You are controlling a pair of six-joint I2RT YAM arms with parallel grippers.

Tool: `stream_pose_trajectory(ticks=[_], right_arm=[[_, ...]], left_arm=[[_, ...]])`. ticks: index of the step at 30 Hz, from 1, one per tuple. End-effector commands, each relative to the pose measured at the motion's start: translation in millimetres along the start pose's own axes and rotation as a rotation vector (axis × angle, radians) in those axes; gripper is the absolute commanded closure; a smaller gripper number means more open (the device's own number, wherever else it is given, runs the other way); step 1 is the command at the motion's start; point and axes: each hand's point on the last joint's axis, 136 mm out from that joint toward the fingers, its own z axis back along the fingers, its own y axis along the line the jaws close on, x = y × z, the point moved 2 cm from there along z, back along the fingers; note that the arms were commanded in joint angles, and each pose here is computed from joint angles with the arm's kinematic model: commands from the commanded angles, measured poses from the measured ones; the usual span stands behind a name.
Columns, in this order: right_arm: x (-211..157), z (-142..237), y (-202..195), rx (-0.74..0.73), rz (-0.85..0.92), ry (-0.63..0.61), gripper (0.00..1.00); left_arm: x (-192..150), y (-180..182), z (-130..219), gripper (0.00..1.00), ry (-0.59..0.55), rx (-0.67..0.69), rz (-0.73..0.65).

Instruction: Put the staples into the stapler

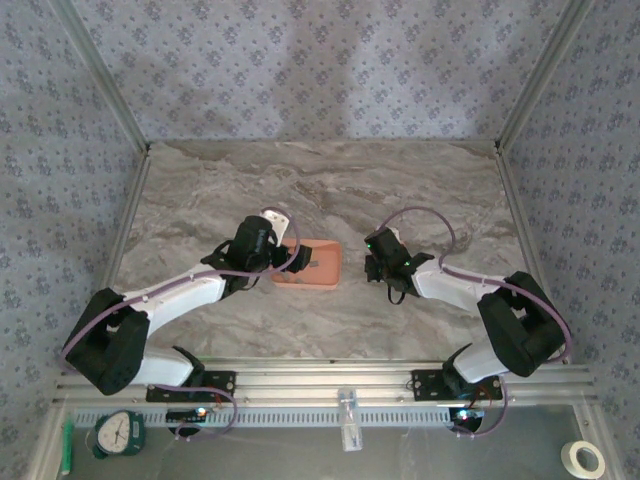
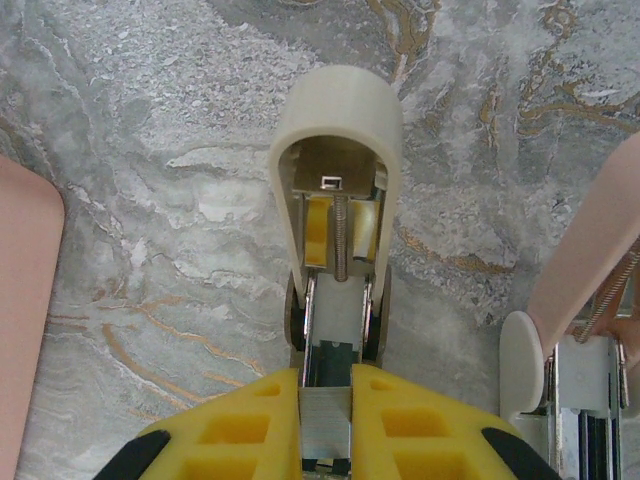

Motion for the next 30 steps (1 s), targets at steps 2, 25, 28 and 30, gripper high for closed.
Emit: stream_pose_trajectory(ticks=[2,25,28,30], right_arm=[[-4.0,0.6,1.0,-0.015,-0.009,0.028,0.82],[4.0,9.6,4.0,-0.022,-0.011,0.003,0.82],[1.9,7.1,3.3,-0.022,-0.013,0.011,0.82],[0.5,5.6,2.8,-0.025,-0.013,0.016,0.82]], left_arm=[[12.5,-1.0,2.0,0.0,-0.033,-0.008,-0.006],[13.9,-0.2,4.1,0.0,-0.038,-0.003,-0.021],[13.9,-0.2,4.1,0.0,-0.039,-0.003,-0.019],[14.2,-0.2,4.1,0.0,-0.04,-0.004,-0.019]])
